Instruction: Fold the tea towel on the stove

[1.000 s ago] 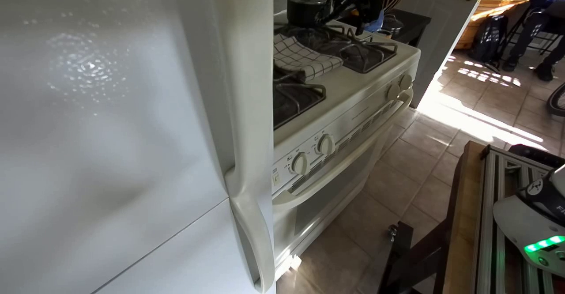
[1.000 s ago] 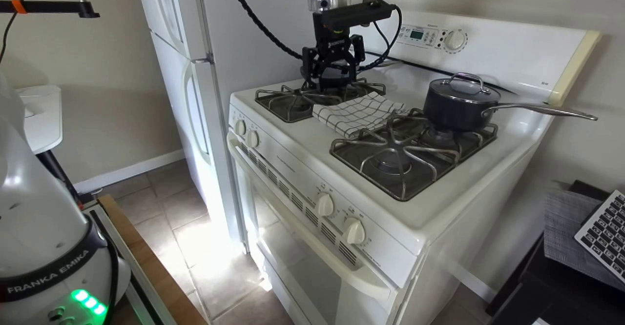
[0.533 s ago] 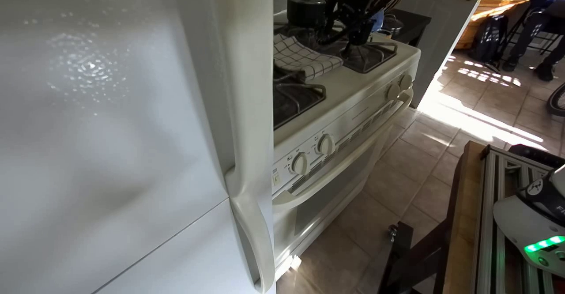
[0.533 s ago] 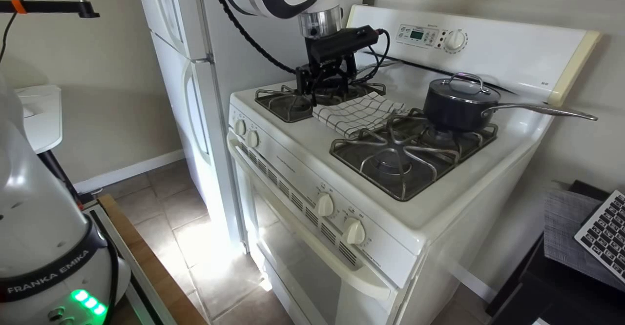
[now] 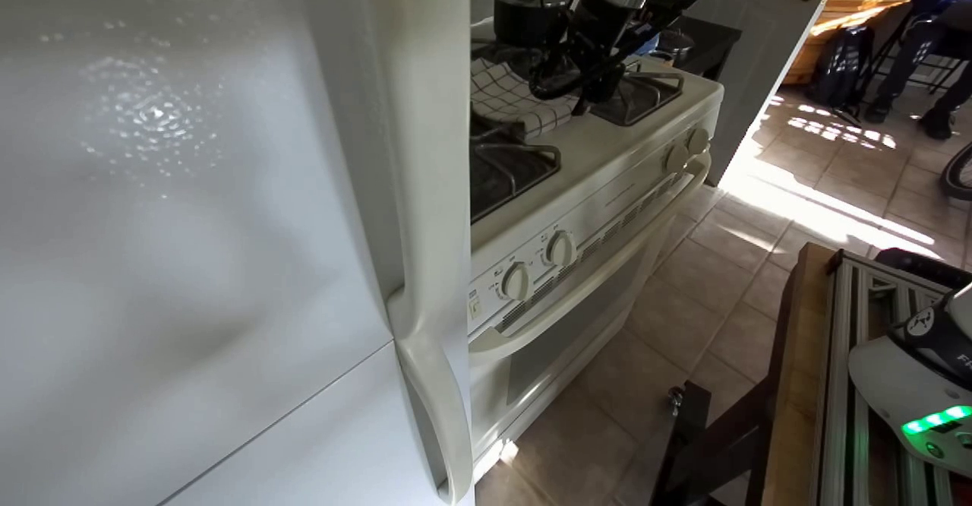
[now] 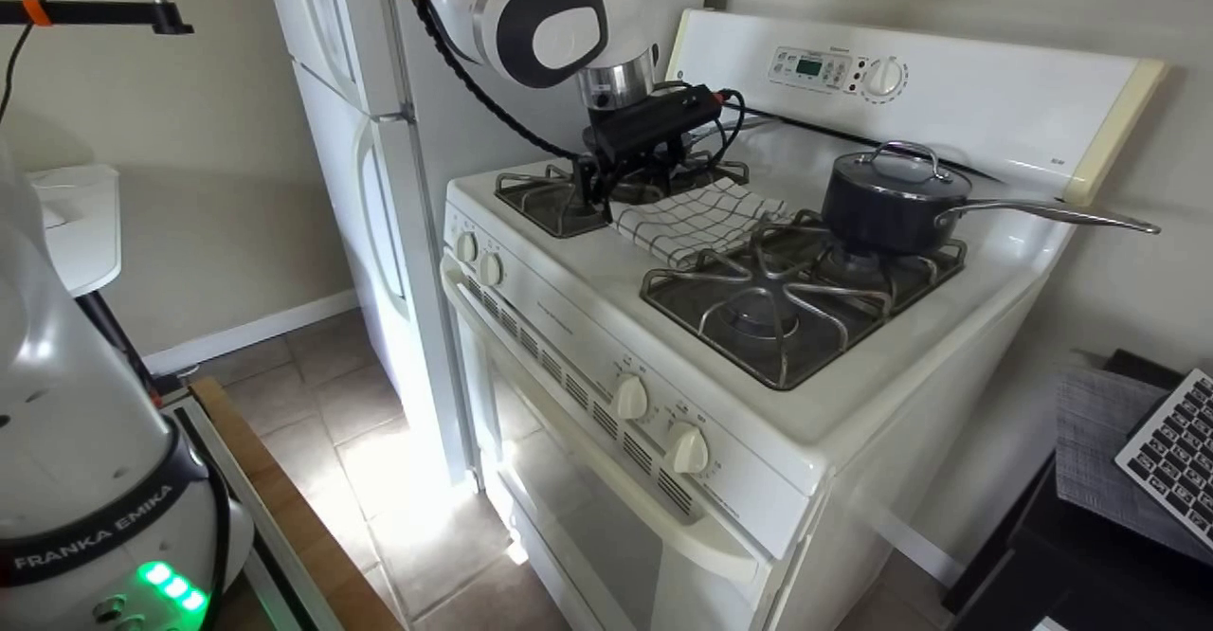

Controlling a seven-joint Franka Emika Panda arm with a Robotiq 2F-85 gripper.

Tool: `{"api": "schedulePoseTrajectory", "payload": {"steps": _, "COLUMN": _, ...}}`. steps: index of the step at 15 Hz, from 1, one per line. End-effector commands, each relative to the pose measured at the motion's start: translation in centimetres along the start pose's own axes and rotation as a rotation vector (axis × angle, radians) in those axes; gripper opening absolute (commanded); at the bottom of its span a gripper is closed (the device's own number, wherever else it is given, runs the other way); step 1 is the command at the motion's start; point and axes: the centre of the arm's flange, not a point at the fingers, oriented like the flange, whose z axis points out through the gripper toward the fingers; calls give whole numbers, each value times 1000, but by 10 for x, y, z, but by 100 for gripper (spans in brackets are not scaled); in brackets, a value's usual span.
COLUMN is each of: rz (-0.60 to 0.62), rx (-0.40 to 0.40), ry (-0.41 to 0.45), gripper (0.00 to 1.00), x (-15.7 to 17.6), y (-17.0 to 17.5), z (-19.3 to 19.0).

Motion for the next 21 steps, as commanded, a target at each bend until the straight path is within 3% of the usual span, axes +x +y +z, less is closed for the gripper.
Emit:
{"api": "schedulePoseTrajectory", "payload": {"steps": 1, "rz": -23, "rx": -22, "ry": 19, "gripper": 100, "x": 4, "y": 1, "z": 20}}
{"api": "schedulePoseTrajectory", "payload": {"steps": 3, "rz": -32, "rx": -22, "ry": 14, "gripper": 74, "x": 7, "y": 0, "z": 26}}
{"api": "schedulePoseTrajectory", "payload": {"steps": 10, "rz": -45, "rx": -15, "ry": 6, "gripper": 19, "x": 8, "y": -1, "z": 40}}
{"api": "schedulePoseTrajectory", "payload": {"steps": 13, "rz": -53, "rx": -16, "ry": 0, "gripper": 1, "x": 8, "y": 3, "z": 38}}
{"api": "schedulePoseTrajectory", "payload": {"steps": 21, "rz": -138, "rx": -89, "ry": -15, "gripper": 1, "x": 24, "y": 23, "z": -10}}
